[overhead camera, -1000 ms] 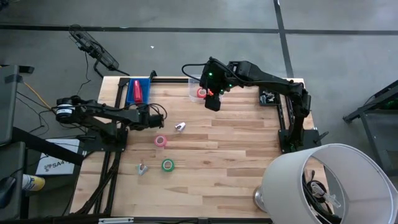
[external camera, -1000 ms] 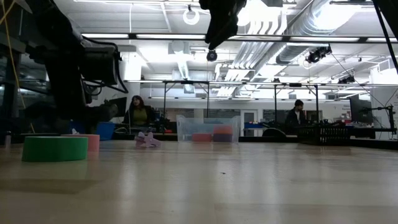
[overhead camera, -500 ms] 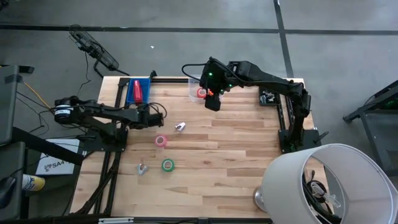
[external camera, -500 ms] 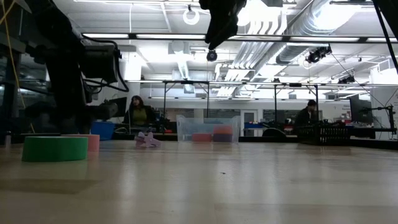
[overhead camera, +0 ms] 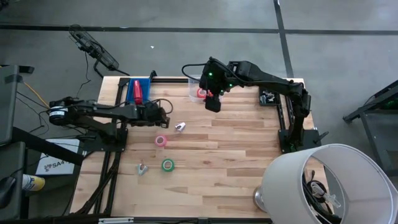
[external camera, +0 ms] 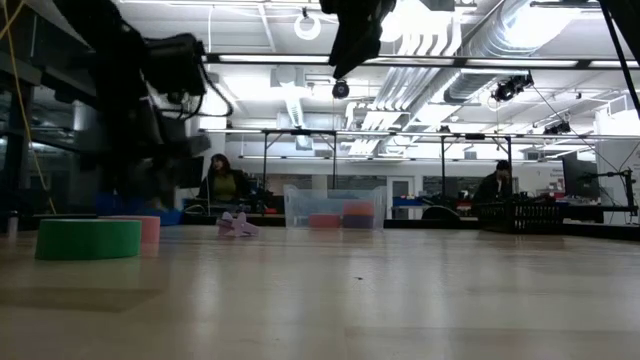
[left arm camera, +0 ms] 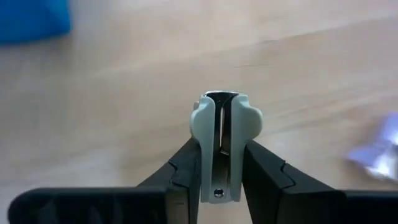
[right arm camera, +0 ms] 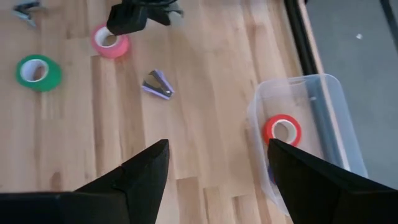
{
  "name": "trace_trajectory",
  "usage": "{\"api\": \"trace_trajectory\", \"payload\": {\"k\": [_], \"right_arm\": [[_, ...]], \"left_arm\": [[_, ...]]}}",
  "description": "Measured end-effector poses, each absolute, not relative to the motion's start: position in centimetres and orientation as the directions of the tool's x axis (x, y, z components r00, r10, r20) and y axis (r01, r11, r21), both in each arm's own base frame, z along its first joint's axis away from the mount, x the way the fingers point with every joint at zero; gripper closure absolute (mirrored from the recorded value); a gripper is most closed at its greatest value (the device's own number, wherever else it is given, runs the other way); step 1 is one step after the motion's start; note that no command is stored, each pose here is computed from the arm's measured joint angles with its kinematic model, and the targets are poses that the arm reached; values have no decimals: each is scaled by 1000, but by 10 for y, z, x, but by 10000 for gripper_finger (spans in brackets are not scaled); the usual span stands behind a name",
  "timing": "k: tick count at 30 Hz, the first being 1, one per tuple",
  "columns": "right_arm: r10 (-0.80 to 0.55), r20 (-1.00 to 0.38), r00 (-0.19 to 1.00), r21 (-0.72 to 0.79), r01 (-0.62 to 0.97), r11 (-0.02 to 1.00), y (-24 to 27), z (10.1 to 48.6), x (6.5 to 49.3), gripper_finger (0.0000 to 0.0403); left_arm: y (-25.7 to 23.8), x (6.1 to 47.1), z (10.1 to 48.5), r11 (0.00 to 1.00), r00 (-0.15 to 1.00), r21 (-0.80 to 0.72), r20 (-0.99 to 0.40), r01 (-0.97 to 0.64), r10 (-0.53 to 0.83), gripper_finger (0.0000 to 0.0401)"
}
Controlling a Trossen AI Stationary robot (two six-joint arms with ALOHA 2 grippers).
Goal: Pick and place Stapler, Stapler remover, tape
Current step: Put the gray staple remover into the black bin
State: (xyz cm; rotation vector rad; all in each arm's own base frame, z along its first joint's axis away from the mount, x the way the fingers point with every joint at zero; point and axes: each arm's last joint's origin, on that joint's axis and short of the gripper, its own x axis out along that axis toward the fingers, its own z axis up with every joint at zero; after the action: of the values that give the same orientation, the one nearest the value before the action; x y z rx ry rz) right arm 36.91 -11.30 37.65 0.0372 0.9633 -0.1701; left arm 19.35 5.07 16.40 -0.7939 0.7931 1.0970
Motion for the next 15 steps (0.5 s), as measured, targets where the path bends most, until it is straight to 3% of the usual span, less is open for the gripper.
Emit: {"api": "trace_trajectory", "payload": {"k": [7, 12, 15], "right_arm": [[-22, -808, 588, 2, 40, 999, -108, 377, 371, 139], [36, -775, 631, -16, -77, 997, -99, 380, 377, 139], [62, -745, 664, -38, -134, 990, -92, 382, 382, 139]], "left_arm": [[54, 215, 201, 540, 444, -161, -776, -826, 448, 319], [54, 235, 233, 752, 637, -206, -692, -626, 340, 319], [53, 243, 254, 825, 714, -221, -642, -520, 278, 319]]}}
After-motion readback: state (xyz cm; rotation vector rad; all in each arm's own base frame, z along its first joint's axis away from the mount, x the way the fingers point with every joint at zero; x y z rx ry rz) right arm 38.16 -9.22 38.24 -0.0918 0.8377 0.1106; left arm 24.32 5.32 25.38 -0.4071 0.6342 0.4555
